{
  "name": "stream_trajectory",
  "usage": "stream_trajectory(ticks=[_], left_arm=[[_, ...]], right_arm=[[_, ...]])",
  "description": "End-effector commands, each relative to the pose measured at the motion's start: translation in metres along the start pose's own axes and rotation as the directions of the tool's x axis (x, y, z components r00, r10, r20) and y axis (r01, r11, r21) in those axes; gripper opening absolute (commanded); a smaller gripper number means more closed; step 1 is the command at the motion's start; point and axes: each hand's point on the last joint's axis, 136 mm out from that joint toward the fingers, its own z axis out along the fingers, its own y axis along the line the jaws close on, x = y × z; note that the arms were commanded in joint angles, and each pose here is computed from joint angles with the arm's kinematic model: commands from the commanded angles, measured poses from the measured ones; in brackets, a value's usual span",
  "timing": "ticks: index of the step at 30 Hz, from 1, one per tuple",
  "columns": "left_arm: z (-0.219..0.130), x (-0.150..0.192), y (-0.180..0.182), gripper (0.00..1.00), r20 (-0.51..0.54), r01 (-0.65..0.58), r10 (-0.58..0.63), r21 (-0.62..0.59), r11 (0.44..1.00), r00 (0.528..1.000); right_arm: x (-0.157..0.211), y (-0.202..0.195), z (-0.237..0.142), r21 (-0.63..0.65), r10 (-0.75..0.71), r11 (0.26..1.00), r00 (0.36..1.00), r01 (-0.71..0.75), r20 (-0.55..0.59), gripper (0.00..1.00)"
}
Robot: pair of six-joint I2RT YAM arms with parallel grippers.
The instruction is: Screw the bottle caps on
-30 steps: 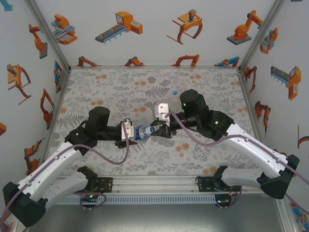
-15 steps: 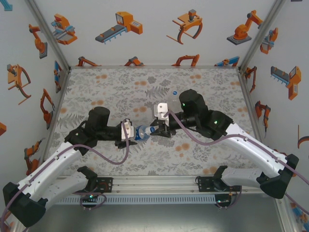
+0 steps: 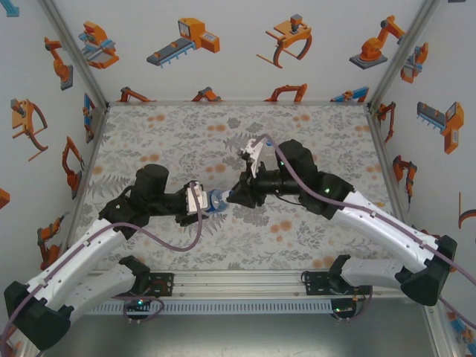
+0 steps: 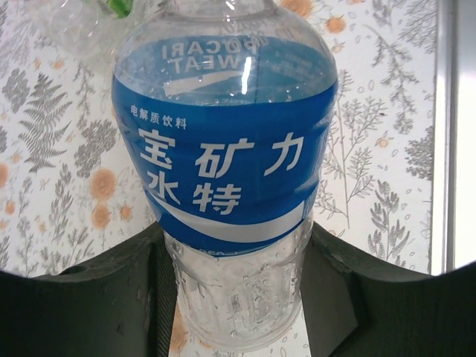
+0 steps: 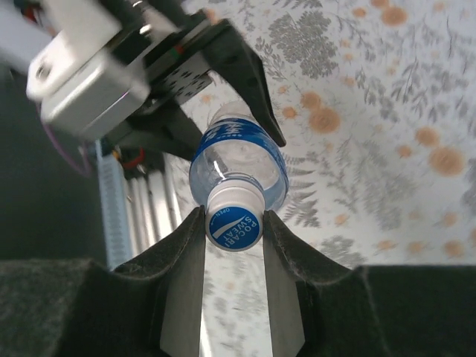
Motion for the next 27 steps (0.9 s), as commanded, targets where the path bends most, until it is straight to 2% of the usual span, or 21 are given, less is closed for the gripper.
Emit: stream_trajectory(ticks=[1,4,5,6,8,10,13,16,19,23,27], left_arm=[[-0.009,-0.022,0.009,0.0,0.066,-0.048,0.052,-0.057,0.997,0.996],[-0.009,-0.019,0.015,0.0,0.051,-0.044,0.049,-0.088,0.995,0.997],[-0.01,-0.019,0.016,0.0,0.047,-0.043,0.047,-0.093,0.995,0.998],[-0.01,-0.019,0.017,0.0,0.047,-0.043,0.048,-0.098,0.994,0.998],[-0.01,-0.019,0.017,0.0,0.048,-0.041,0.046,-0.099,0.994,0.998],[-0.01,-0.02,0.017,0.0,0.049,-0.042,0.047,-0.098,0.994,0.998],[-0.009,-0.02,0.016,0.0,0.053,-0.041,0.045,-0.091,0.995,0.998],[-0.01,-0.021,0.015,0.0,0.059,-0.041,0.046,-0.085,0.996,0.997],[-0.01,-0.022,0.014,0.0,0.063,-0.042,0.048,-0.082,0.996,0.997],[-0.01,-0.023,0.011,0.0,0.072,-0.046,0.051,-0.071,0.996,0.996],[-0.009,-0.026,0.003,0.0,0.098,-0.056,0.058,-0.026,0.998,0.994]], right_arm=[[-0.005,-0.036,0.01,0.124,0.51,0.843,0.851,-0.524,0.127,0.0],[0.008,-0.047,0.013,0.141,0.756,0.618,0.634,-0.773,0.165,0.0],[0.008,-0.048,0.014,0.135,0.793,0.569,0.585,-0.811,0.172,0.0],[0.007,-0.048,0.016,0.131,0.809,0.546,0.561,-0.828,0.176,0.0],[0.004,-0.047,0.017,0.124,0.815,0.54,0.554,-0.832,0.17,0.0],[0.002,-0.046,0.015,0.135,0.798,0.564,0.58,-0.815,0.165,0.03],[-0.006,-0.044,0.006,0.147,0.717,0.659,0.675,-0.738,0.172,0.16],[-0.019,-0.039,-0.005,0.153,0.582,0.78,0.794,-0.606,0.177,0.42],[-0.027,-0.032,-0.014,0.154,0.418,0.885,0.895,-0.44,0.158,0.54],[-0.028,-0.012,-0.018,0.097,0.154,0.982,0.985,-0.161,0.081,0.57],[-0.02,0.004,-0.02,0.029,-0.071,0.997,0.997,0.071,-0.004,0.59]])
